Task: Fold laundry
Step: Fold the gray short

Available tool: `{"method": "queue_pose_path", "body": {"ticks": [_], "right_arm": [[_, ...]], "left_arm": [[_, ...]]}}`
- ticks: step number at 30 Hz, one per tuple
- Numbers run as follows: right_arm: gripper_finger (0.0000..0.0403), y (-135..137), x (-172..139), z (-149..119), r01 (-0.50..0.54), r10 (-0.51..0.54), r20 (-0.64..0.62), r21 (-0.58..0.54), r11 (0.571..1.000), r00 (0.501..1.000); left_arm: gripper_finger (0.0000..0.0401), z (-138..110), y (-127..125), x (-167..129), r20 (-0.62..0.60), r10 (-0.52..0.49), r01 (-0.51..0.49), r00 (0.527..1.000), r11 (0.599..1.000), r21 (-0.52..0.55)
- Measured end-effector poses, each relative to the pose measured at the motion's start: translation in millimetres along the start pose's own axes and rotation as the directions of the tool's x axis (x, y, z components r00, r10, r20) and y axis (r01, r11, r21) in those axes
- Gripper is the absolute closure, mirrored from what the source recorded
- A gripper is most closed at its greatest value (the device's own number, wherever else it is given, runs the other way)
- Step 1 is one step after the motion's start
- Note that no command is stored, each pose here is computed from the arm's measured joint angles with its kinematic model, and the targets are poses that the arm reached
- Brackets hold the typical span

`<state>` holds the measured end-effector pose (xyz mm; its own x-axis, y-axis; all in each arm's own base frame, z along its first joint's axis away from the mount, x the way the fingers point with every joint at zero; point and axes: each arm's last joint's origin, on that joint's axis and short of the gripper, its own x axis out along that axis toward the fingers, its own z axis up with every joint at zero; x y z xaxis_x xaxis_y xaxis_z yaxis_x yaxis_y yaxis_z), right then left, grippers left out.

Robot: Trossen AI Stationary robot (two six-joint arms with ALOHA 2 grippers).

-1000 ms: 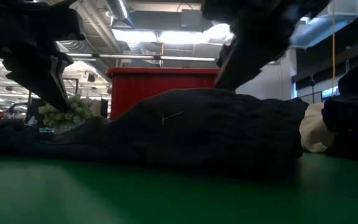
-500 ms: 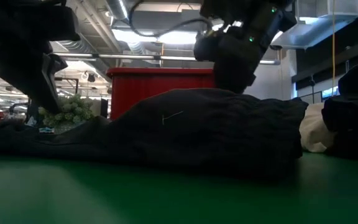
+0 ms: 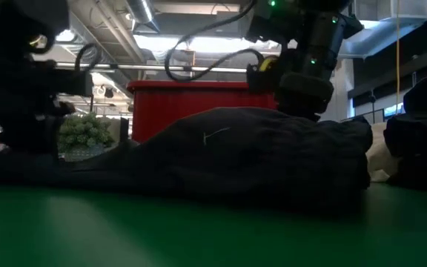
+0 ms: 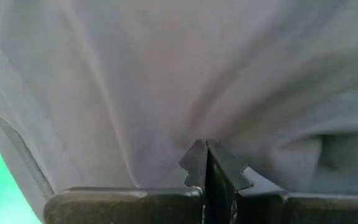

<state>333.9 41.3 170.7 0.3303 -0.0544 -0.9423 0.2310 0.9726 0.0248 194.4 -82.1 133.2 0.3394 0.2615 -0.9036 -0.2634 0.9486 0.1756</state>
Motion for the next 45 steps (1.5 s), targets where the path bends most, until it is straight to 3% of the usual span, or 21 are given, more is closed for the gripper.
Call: {"method": "queue_pose_path", "body": {"ticks": [10,19,28,35,45], "right_arm": [[0.04,21,3,-13,-0.017,0.017,-0.065,-0.005,1.0,0.998],[0.04,61,1,-26,-0.17,0.168,-0.069,-0.032,0.985,0.983],[0.04,95,-6,-28,-0.4,0.399,-0.029,-0.101,0.911,0.917],[0.04,90,-11,-30,-0.342,0.333,-0.112,-0.075,0.937,0.936],[0.04,90,-13,-24,-0.334,0.329,-0.072,-0.085,0.939,0.942]], "left_arm": [[0.0401,13,34,22,0.015,0.057,-0.057,0.998,0.998,-0.038],[0.0401,30,64,33,0.045,0.105,-0.103,0.993,0.993,-0.058],[0.0401,37,79,33,0.028,0.136,-0.134,0.99,0.989,-0.059],[0.0401,42,79,15,0.073,0.131,-0.132,0.989,0.991,0.012],[0.0401,44,76,-10,0.176,0.094,-0.086,0.98,0.995,-0.05]]}}
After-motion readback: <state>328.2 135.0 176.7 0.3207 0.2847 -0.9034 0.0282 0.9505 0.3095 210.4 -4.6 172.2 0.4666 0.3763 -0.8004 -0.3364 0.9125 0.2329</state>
